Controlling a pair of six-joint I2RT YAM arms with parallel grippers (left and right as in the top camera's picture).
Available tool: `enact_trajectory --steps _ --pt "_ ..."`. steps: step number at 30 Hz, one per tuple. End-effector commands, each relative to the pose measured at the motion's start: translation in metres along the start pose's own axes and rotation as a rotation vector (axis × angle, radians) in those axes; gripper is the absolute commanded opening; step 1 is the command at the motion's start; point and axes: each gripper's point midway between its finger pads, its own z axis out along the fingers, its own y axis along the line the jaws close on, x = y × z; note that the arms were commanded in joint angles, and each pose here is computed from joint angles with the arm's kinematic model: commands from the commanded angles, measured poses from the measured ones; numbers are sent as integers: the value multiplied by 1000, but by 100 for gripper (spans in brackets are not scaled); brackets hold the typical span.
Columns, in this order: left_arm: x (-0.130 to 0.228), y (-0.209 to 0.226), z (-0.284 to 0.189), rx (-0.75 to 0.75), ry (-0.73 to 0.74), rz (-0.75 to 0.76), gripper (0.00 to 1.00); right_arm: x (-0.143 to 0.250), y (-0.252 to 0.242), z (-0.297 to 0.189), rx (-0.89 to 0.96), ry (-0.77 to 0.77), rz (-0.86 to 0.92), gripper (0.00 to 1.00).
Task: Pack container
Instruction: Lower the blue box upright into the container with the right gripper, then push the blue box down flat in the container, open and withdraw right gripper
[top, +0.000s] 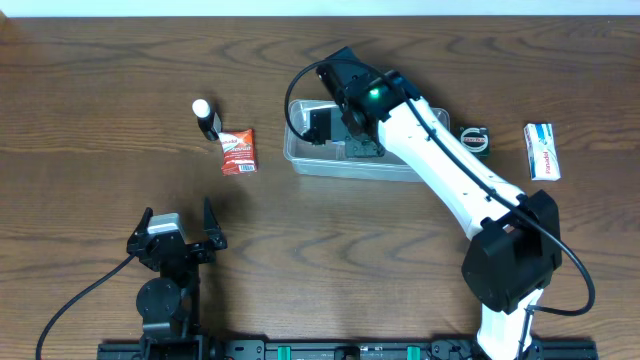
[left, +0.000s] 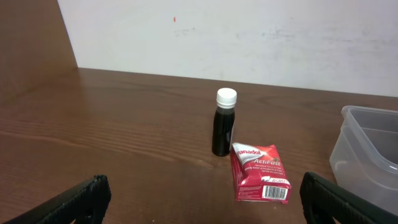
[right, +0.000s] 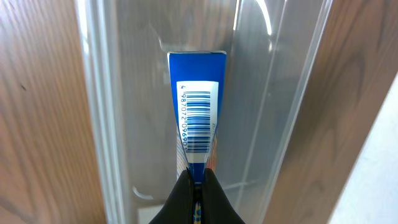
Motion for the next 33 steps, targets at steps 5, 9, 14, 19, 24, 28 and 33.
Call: enact_trajectory --steps 5,9,14,19,24,28,33 --pt "18 0 2 0 44 22 98 -20 10 -5 -73 -88 184 3" --pt "18 0 2 0 44 22 98 -11 17 -5 -105 -58 209 2" --pt "18 0 2 0 44 22 98 2 14 -3 -122 -37 301 1" --pt "18 0 2 0 44 22 98 16 6 0 -154 -56 384 1" --pt "18 0 2 0 44 22 98 21 3 0 -226 -133 446 1" --pt "18 0 2 0 44 22 98 22 0 -1 -278 -206 474 1" --pt "18 0 2 0 44 22 98 21 3 -3 -324 -278 398 1"
